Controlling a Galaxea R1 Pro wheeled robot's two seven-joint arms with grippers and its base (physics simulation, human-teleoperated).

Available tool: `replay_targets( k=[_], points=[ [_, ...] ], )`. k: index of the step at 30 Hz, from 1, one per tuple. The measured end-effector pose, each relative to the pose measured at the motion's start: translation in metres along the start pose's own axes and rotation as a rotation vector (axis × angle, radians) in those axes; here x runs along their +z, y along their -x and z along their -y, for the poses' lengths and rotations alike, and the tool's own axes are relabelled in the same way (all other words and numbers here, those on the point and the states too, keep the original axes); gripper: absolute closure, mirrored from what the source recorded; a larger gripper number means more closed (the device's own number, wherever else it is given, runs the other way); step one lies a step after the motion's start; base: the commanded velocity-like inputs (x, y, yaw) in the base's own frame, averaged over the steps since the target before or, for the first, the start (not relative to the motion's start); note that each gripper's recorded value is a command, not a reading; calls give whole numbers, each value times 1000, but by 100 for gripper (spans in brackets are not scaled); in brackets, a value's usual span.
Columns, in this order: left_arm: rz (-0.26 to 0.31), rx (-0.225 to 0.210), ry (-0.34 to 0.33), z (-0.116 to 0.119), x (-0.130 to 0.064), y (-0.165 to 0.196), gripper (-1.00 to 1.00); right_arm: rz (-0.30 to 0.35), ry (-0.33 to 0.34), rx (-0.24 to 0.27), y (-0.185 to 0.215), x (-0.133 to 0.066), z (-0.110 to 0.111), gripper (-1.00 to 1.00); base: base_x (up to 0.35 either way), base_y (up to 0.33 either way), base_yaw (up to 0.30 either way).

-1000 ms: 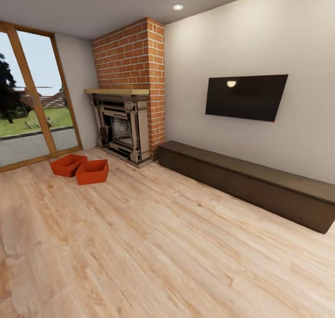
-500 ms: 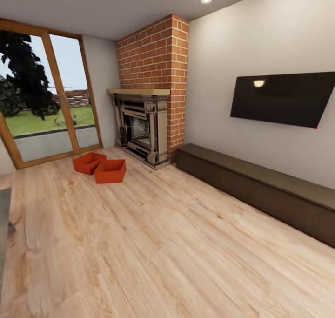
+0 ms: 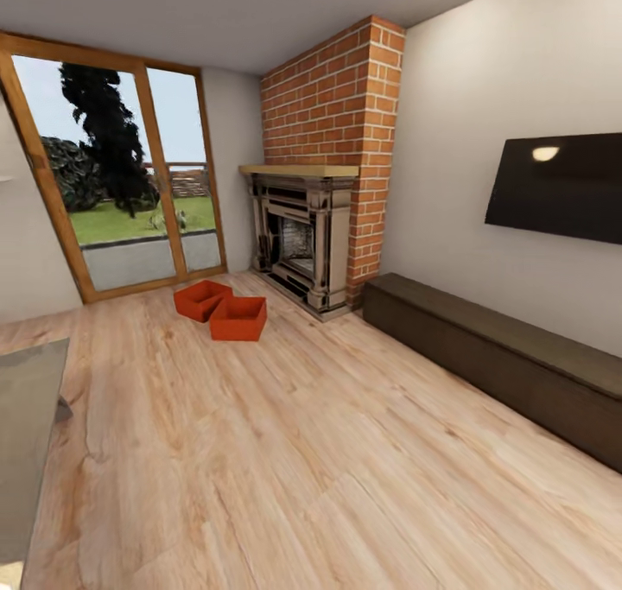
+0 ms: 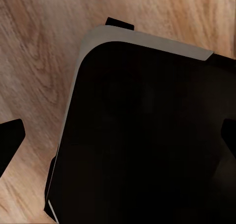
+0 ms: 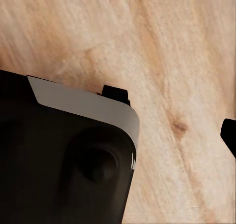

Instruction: Move the two storage containers from the living room to the garage. In the garage, place one container on the floor and stack the other container on top of it (either order is fine).

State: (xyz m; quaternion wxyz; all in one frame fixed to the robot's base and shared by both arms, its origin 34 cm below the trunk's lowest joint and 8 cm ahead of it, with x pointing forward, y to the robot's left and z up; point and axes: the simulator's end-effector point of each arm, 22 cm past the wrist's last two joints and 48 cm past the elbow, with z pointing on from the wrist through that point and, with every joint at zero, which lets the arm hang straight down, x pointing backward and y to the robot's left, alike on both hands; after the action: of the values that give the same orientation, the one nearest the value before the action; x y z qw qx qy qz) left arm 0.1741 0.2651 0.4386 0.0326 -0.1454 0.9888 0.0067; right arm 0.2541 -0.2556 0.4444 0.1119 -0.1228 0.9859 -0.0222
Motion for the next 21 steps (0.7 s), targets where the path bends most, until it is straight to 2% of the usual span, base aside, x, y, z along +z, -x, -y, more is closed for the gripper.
replay_targets(
  k=[21],
  points=[
    [0, 0, 0, 0, 0, 0, -100, 0, -1, 0, 0, 0, 0, -100, 323, 0, 269]
  ],
)
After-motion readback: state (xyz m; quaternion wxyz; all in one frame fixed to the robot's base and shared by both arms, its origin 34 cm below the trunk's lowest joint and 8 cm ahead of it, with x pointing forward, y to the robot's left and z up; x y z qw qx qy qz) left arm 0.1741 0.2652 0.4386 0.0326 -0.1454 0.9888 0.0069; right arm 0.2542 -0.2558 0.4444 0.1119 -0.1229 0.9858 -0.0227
